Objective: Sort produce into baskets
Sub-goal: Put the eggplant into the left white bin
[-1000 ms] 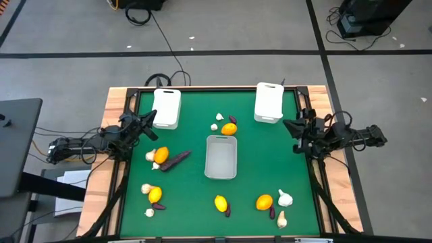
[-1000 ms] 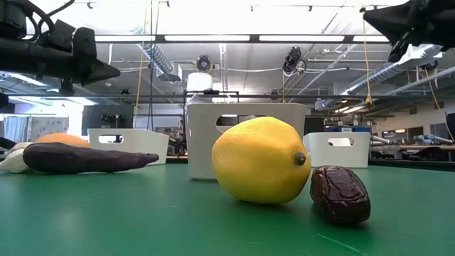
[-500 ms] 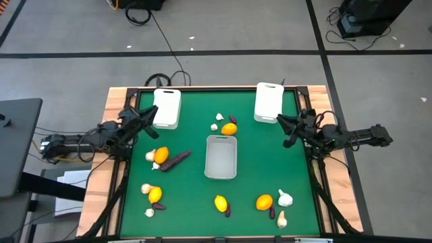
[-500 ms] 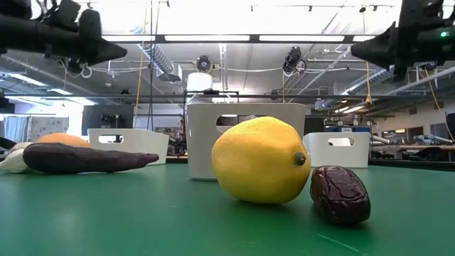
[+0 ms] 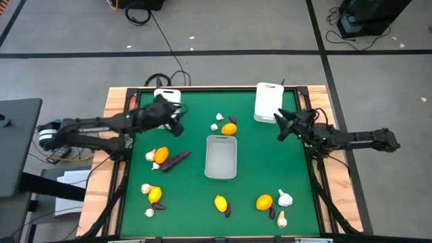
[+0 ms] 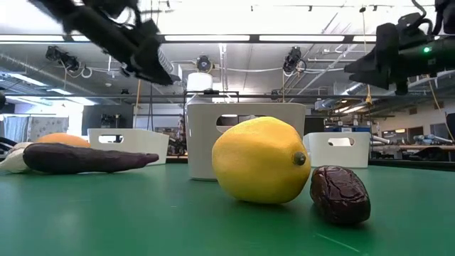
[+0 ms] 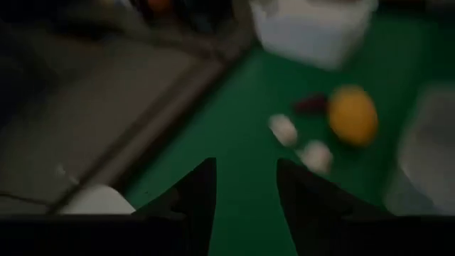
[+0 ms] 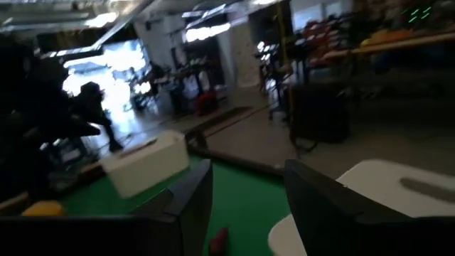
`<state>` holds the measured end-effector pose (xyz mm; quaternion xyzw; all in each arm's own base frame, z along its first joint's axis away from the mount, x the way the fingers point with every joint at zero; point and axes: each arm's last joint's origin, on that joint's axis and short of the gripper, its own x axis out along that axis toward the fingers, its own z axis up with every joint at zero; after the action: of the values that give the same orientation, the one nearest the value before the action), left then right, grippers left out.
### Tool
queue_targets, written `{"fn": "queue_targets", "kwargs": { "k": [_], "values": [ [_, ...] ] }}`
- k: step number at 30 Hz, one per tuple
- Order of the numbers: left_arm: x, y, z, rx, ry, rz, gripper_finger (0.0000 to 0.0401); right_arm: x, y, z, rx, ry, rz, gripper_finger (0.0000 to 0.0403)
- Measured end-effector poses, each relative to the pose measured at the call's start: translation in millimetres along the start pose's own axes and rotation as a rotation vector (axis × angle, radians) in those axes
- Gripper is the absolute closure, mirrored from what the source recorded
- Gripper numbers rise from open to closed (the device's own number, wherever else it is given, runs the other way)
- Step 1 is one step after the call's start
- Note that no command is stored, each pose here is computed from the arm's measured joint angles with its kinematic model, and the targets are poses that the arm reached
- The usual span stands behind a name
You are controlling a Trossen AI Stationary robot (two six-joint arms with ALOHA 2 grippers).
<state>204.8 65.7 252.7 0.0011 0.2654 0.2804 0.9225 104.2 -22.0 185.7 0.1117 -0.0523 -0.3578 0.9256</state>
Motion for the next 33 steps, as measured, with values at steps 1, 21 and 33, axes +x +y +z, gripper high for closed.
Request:
{"fn": "queue_targets", "kwargs": {
  "k": [1, 21, 33],
  "values": [
    [2.8, -1.7, 2.8, 0.009, 0.056, -0.043, 0.0249, 0.5, -0.1, -1.5, 0.0, 0.015, 0.007, 0.0217],
    [42.3, -55.7, -41.3, 0.077, 0.633, -0.39, 0.0212, 9.6, -1.1, -9.4, 0.048, 0.093, 0.025, 0.0218],
    [38.1, -63.9, -49.8, -0.062, 0.779, -0.5, 0.0121, 11.8, -1.9, -7.7, 0.007, 0.099, 0.094, 0.0218]
  ]
}}
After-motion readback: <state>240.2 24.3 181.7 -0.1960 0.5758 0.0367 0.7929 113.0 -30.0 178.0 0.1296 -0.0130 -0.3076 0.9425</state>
